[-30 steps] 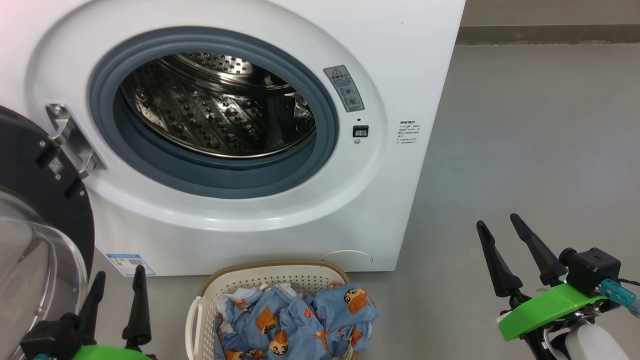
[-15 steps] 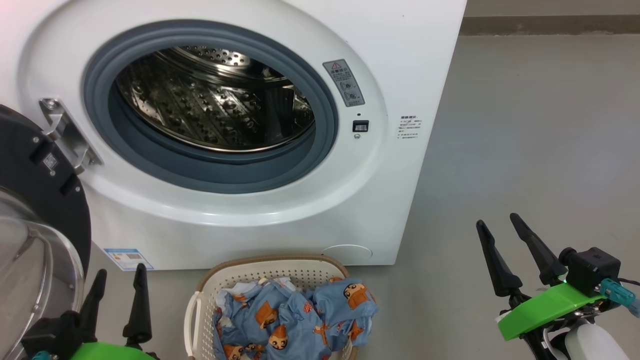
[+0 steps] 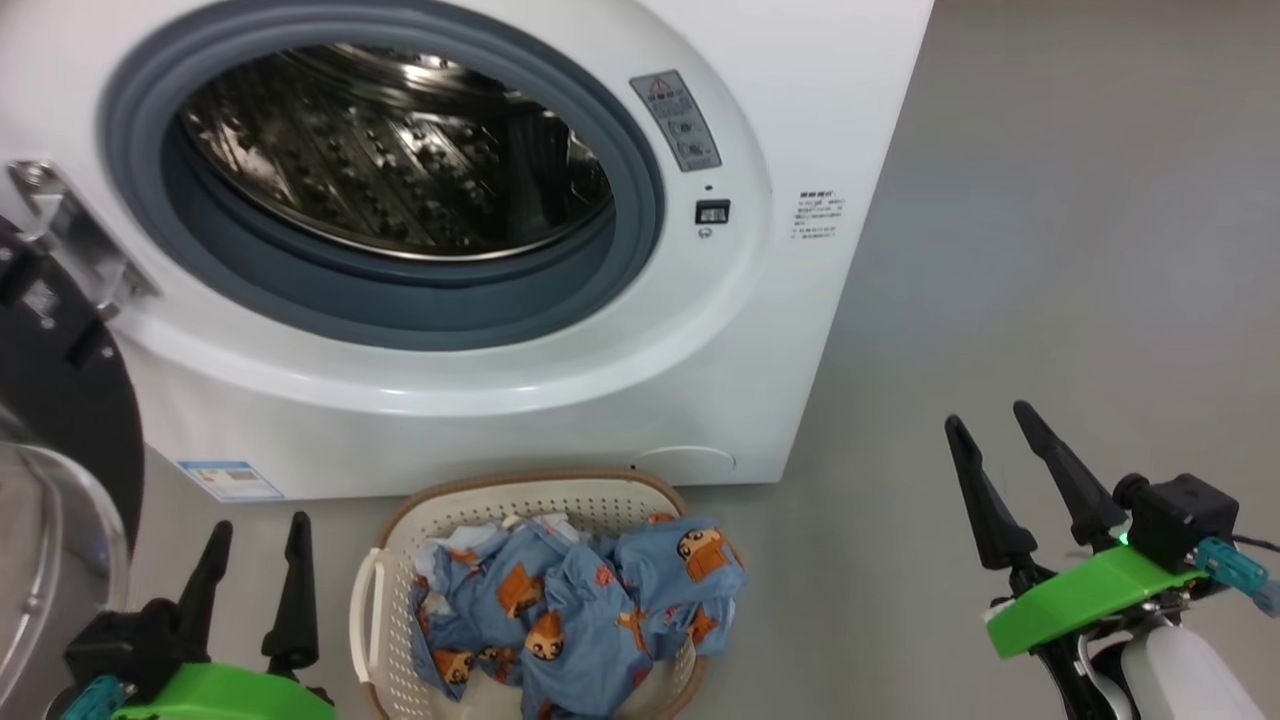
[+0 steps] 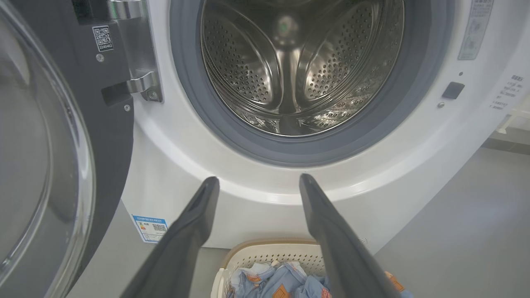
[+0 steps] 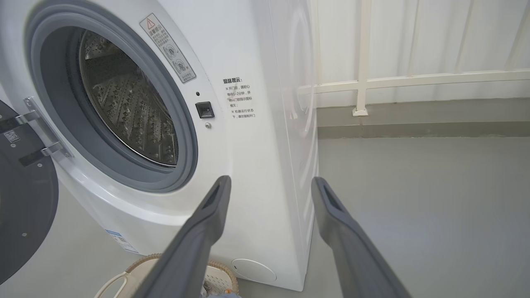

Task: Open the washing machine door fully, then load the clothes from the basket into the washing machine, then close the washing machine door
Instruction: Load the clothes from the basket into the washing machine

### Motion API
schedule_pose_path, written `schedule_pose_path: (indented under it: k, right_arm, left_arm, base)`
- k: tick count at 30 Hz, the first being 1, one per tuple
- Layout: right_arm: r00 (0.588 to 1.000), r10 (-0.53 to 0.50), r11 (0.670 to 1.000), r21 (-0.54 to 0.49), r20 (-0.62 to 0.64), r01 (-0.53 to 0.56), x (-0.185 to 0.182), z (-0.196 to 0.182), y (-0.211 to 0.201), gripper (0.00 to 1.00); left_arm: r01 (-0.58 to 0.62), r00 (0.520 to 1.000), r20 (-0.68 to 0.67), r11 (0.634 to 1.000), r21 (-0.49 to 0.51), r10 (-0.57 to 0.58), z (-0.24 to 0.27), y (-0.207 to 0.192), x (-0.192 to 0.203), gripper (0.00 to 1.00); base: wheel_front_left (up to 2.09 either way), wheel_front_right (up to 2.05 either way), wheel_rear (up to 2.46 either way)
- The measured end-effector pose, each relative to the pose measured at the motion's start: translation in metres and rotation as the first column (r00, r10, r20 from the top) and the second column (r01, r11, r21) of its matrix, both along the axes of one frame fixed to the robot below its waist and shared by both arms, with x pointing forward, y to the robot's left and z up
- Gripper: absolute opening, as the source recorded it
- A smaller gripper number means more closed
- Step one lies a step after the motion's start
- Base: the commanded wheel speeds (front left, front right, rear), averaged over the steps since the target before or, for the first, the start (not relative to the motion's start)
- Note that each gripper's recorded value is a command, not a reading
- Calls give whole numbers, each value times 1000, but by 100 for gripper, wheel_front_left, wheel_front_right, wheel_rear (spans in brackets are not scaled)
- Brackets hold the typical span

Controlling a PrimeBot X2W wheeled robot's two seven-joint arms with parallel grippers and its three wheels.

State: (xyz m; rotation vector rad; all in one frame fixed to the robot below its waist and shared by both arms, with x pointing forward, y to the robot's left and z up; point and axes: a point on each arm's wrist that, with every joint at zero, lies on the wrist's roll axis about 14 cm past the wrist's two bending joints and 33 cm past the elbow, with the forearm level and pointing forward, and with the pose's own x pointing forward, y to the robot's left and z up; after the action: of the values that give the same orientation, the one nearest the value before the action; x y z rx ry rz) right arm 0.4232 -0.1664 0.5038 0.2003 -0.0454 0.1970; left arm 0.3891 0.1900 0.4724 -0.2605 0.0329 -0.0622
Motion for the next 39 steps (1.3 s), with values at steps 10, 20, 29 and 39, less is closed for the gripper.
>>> schedule_pose_path:
  k: [10,20,29,39]
  right_arm:
    - [998,-40,999,5,-42,40,10,-18,-9,100]
    - [993,-84,996,-6,-79,84,22,-39,-18,100]
    - [986,-118,993,4,-118,119,40,-62,-21,100]
    - [975,-149,989,-7,-167,150,54,-91,-28,100]
  left_arm:
    - [97,989,-110,995,-11,-98,-39,-28,22,100]
    - [199,950,-241,980,-29,-200,-88,-55,46,100]
    - [312,874,-377,949,-51,-307,-144,-80,60,100]
    - [399,740,-554,912,-97,-382,-215,-98,59,100]
  base:
    - [0,0,0]
    - [0,0,0]
    - [0,0,0]
    - [0,0,0]
